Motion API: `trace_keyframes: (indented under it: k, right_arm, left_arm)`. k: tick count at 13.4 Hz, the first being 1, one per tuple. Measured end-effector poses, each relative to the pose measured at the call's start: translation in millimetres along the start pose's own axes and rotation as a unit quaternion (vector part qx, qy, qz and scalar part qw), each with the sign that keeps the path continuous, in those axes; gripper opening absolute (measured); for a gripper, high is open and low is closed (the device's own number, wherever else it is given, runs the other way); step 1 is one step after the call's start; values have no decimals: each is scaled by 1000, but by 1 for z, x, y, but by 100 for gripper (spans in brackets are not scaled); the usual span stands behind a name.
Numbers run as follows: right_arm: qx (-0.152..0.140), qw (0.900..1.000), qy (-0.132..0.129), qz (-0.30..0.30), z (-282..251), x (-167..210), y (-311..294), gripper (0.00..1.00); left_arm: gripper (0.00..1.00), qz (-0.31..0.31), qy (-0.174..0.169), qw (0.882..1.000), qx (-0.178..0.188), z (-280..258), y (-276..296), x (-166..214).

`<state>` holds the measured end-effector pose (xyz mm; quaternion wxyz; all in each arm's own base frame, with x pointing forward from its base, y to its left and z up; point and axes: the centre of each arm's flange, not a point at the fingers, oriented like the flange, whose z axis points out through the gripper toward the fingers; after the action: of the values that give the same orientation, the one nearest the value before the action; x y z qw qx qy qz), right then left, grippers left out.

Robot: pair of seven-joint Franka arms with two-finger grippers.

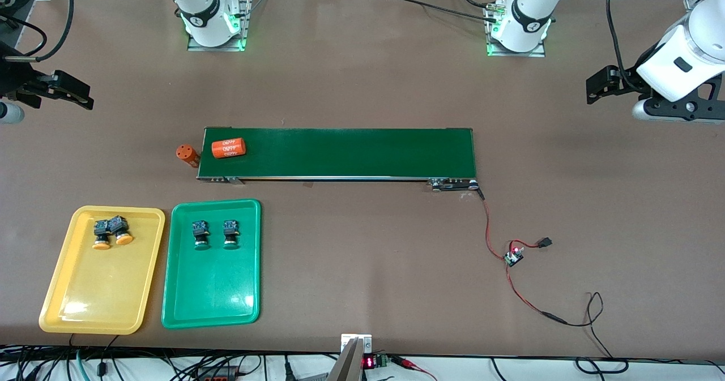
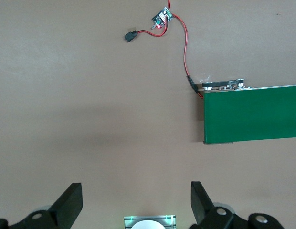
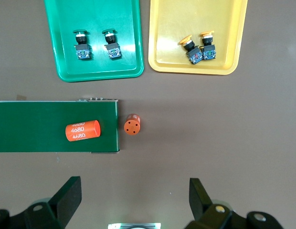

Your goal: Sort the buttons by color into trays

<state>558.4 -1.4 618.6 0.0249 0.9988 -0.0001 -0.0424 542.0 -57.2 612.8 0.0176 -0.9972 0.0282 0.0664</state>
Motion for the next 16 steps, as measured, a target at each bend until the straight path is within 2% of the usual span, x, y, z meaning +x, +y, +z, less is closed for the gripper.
trace_keyframes:
  k: [16]
  right_arm:
    - [0,1000,-1,0,0,0,0,100]
  left_arm:
    - [100,-7,1,1000,0,-1,4,0]
